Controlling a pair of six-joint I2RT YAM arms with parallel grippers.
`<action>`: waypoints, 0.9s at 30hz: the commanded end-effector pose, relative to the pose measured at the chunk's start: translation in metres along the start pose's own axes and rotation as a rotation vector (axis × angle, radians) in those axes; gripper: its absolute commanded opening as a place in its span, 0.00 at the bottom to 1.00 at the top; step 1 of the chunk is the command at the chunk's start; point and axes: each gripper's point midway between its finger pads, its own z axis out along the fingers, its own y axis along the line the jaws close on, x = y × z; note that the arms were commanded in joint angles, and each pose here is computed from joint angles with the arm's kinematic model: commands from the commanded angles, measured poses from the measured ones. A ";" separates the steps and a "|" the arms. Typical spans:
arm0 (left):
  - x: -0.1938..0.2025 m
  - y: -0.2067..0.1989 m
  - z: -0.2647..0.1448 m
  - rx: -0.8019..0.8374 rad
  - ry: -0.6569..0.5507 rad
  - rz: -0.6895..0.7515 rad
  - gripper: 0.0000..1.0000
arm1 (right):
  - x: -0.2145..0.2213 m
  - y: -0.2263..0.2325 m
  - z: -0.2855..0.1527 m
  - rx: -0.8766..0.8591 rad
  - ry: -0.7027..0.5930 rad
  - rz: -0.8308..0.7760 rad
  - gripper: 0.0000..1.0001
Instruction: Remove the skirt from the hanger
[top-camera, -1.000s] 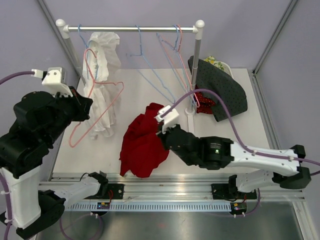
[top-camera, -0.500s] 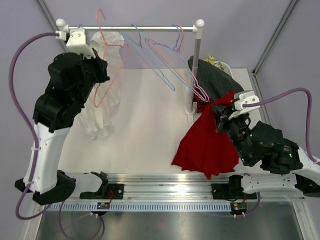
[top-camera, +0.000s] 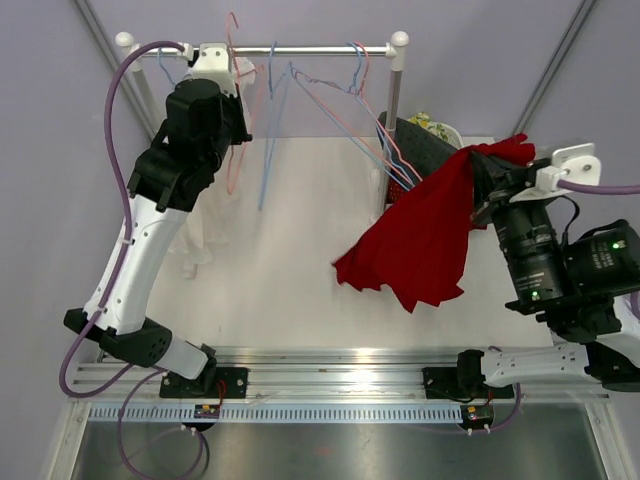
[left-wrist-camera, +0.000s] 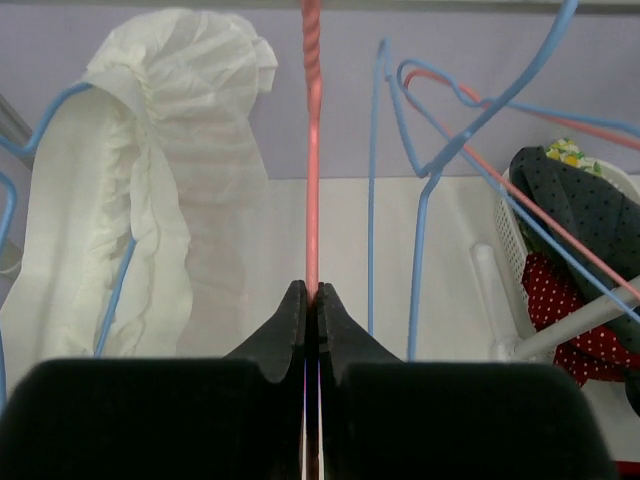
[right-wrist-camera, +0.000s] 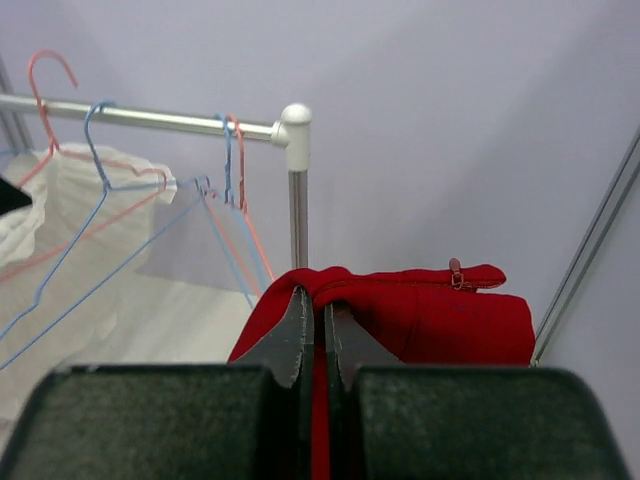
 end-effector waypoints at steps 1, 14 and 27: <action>-0.005 0.011 -0.010 -0.023 -0.063 -0.037 0.00 | -0.048 -0.027 0.005 0.054 -0.102 0.063 0.00; 0.027 0.018 -0.025 0.004 -0.035 -0.018 0.19 | -0.068 0.009 0.044 -0.006 -0.083 -0.273 0.00; 0.036 0.025 -0.035 -0.003 -0.013 -0.005 0.99 | -0.058 -0.088 0.161 0.309 -0.044 -0.273 0.00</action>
